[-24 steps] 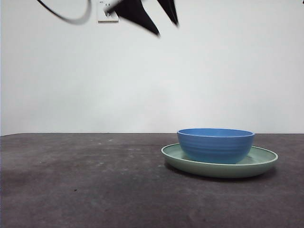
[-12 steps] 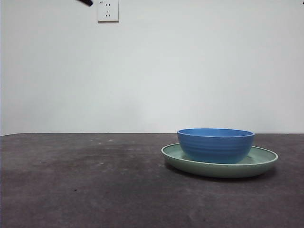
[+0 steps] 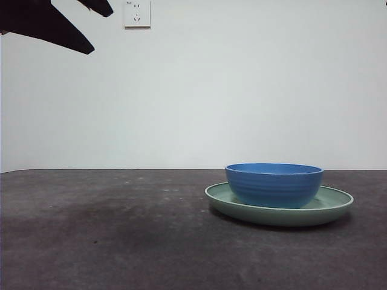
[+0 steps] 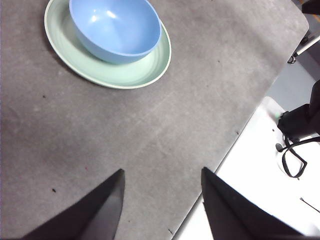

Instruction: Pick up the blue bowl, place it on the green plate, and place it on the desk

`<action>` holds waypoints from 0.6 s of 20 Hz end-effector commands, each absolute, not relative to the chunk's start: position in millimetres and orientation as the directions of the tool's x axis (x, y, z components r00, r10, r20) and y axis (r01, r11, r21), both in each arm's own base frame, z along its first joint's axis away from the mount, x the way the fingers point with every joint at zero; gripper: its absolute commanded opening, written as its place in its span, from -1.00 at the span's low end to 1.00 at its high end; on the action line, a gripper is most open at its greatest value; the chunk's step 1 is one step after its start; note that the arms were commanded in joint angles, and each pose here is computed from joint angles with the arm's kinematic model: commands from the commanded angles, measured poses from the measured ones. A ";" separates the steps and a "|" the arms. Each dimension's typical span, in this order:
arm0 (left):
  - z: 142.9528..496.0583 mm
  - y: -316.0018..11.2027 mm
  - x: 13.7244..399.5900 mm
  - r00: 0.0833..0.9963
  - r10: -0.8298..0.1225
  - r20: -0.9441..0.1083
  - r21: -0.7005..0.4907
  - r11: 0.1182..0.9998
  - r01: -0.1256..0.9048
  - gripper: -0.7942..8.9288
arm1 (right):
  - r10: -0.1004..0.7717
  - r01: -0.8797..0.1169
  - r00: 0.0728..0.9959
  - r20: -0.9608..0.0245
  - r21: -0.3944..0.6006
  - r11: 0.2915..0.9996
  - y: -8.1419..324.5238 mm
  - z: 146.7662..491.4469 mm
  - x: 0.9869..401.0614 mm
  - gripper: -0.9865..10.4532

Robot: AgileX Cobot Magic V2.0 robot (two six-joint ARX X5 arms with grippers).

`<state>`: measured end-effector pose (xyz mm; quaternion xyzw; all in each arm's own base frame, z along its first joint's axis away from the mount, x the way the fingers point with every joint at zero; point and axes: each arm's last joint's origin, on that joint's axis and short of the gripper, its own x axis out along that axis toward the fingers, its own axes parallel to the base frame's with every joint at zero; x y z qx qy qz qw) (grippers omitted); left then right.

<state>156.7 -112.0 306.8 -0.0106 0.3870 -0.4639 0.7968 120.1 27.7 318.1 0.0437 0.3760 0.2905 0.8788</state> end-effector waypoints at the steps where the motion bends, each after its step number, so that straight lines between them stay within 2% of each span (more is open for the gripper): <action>1: 310.4 -113.6 157.5 0.273 -0.756 -0.595 -0.359 0.554 0.751 -0.32 | 0.546 -0.481 0.562 -0.621 0.292 0.827 28.1 324.0 121.0 -0.18; 7: 310.4 -113.6 157.5 0.273 -0.756 -0.595 -0.359 0.554 0.751 -0.32 | 0.543 -0.471 0.564 -0.622 0.297 0.830 27.9 324.0 121.2 -0.18; 11: 310.4 -113.6 157.5 0.273 -0.756 -0.595 -0.359 0.554 0.751 -0.32 | 0.385 -0.286 0.613 -0.690 0.260 0.922 24.3 318.5 134.5 -0.18; 12: 310.4 -113.6 157.5 0.273 -0.756 -0.595 -0.358 0.554 0.751 -0.32 | 0.368 -0.266 0.610 -0.702 0.256 0.929 24.2 315.7 143.4 -0.18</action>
